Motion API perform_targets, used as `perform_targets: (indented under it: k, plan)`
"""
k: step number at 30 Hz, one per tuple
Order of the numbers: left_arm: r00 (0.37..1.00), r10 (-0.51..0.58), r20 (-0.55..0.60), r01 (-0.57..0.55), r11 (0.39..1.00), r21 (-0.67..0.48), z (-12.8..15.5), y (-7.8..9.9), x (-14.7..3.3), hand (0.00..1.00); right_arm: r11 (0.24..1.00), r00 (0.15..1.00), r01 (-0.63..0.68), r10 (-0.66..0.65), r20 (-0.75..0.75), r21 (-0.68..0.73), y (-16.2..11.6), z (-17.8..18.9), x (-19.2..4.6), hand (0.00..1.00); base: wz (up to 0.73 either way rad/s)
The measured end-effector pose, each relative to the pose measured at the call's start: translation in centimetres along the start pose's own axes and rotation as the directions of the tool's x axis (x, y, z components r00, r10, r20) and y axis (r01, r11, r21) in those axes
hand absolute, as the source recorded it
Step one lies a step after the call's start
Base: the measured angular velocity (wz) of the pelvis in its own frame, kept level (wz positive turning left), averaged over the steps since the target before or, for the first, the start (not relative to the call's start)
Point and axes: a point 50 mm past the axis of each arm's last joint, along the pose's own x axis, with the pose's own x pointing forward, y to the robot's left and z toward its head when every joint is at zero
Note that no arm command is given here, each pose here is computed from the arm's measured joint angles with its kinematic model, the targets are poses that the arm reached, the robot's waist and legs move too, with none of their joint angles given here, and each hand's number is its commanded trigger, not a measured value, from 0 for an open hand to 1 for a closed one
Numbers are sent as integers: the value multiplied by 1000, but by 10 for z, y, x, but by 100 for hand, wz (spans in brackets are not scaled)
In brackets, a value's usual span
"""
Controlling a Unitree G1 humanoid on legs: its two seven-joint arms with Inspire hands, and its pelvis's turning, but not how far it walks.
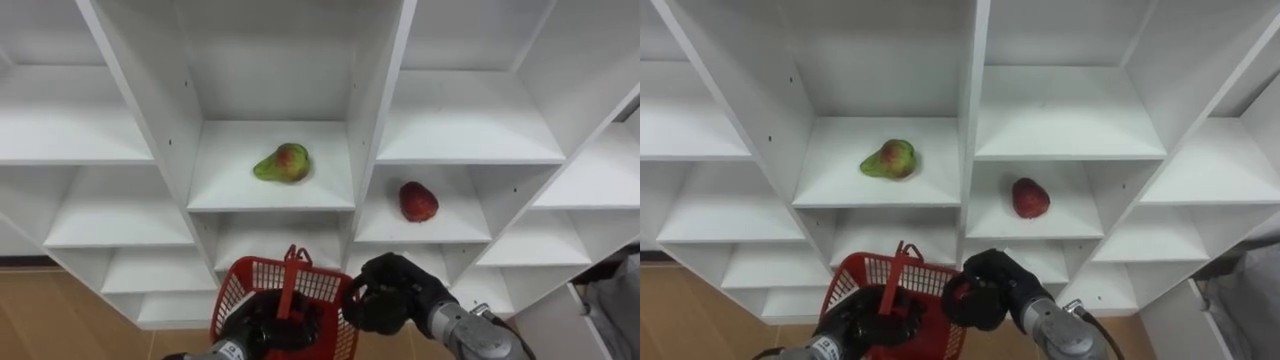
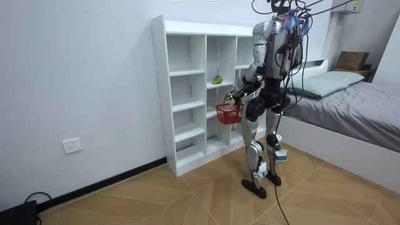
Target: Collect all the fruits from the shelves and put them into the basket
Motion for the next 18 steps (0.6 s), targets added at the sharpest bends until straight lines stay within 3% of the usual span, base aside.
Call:
perform_targets:
  k: [18]
  plan:
    - [999,-37,-39,39,999,34,-6,-6,0,100,964,998,4,15,-68,267,5,-24,10,100,6]
